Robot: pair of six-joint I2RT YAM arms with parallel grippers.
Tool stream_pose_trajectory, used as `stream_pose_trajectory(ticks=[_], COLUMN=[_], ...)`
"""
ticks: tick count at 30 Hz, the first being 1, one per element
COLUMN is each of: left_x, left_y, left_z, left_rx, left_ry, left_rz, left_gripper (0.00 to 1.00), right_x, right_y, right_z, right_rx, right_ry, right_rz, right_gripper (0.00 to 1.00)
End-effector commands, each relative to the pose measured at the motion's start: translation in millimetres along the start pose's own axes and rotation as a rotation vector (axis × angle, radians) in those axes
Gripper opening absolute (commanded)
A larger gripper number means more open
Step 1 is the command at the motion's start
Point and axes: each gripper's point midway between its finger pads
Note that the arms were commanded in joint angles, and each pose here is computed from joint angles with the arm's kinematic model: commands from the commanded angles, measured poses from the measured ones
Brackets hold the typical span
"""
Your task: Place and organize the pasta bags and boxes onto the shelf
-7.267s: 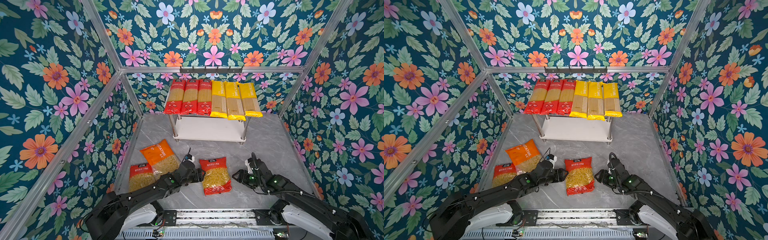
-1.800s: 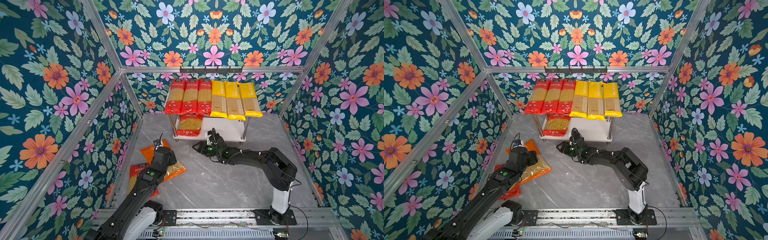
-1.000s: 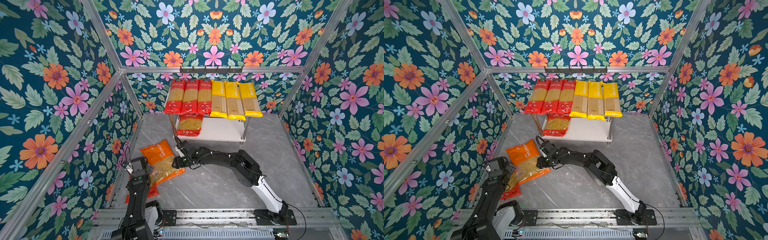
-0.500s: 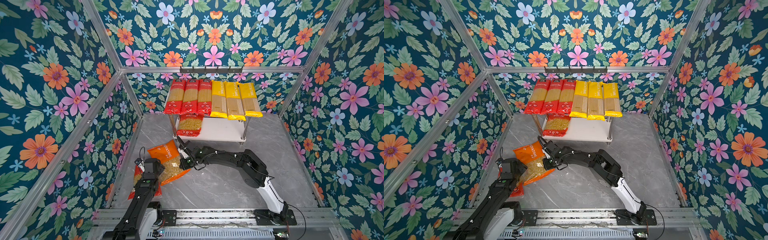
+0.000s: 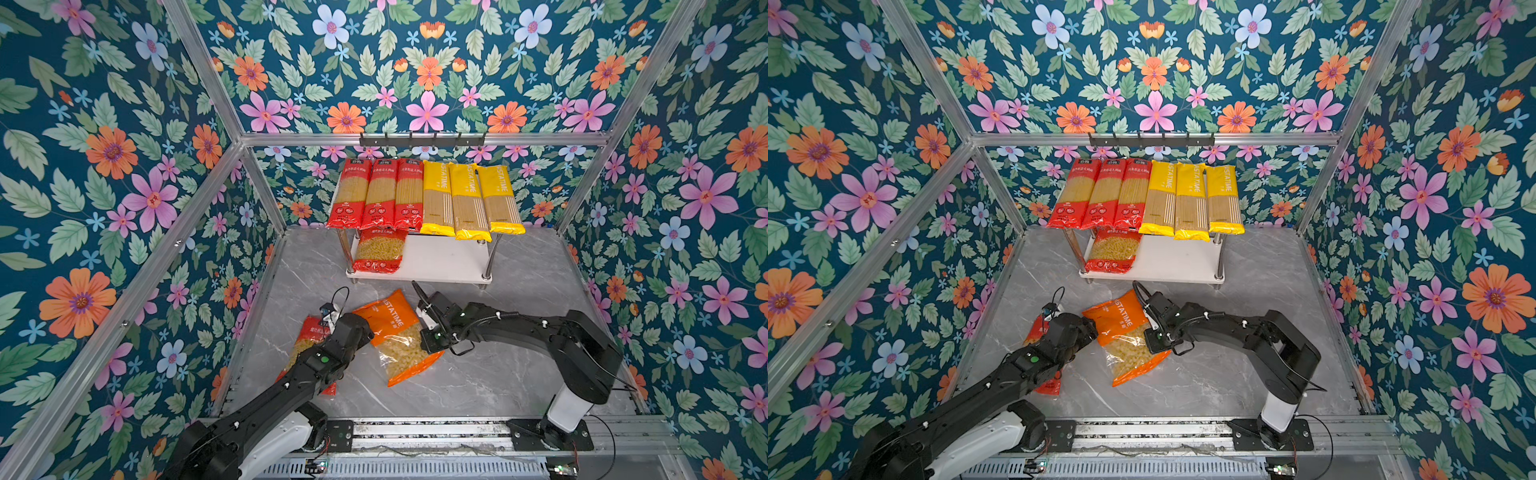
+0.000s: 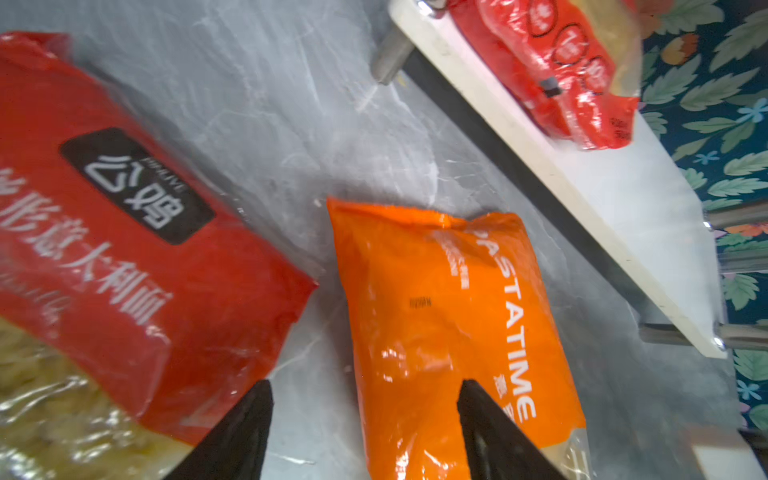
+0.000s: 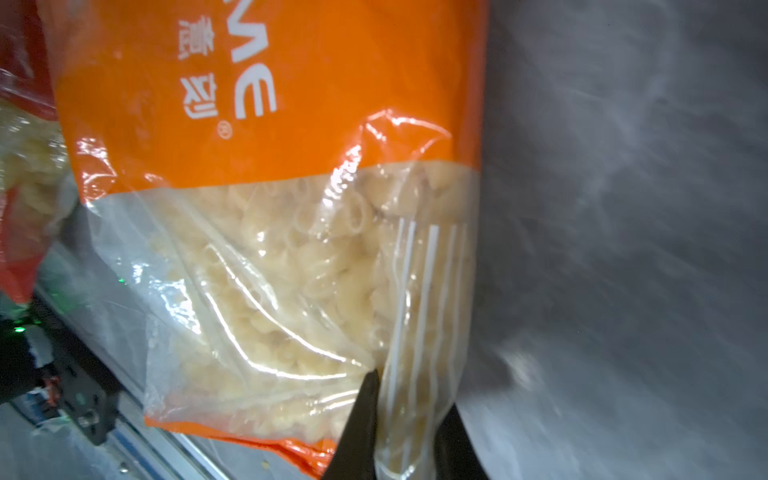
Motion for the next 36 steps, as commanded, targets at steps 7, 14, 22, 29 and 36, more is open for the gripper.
stream_pose_trajectory(ticks=[7, 14, 22, 29, 36], left_x=[44, 73, 73, 81, 89], left_y=[-13, -31, -26, -35, -38], left_z=[34, 114, 159, 155, 144], left_rx=[0.075, 0.271, 0.254, 0.249, 0.205], left_ry=[0.109, -0.022, -0.241, -0.199, -0.175], left_rz=[-0.036, -0.126, -0.138, -0.149, -0.153], left_gripper=[0.77, 0.79, 0.79, 0.78, 0.76], right_x=[9, 7, -2, -9, -6], right_y=[-47, -5, 58, 94, 107], right_z=[33, 146, 243, 260, 260], right_rx=[-0.086, 0.152, 0.354, 0.384, 0.432], right_ry=[0.045, 0.130, 0.244, 0.289, 0.312], right_rz=[-0.239, -0.240, -0.051, 0.040, 0.079], right_gripper=[0.52, 0.59, 0.61, 0.58, 0.29])
Point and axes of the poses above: each gripper's point midway between its finger pads, its own y axis out along the fingers, its own z axis along the line the jaws close on, x = y × z, and after that the axes turned 13 degrees about y, right-handed
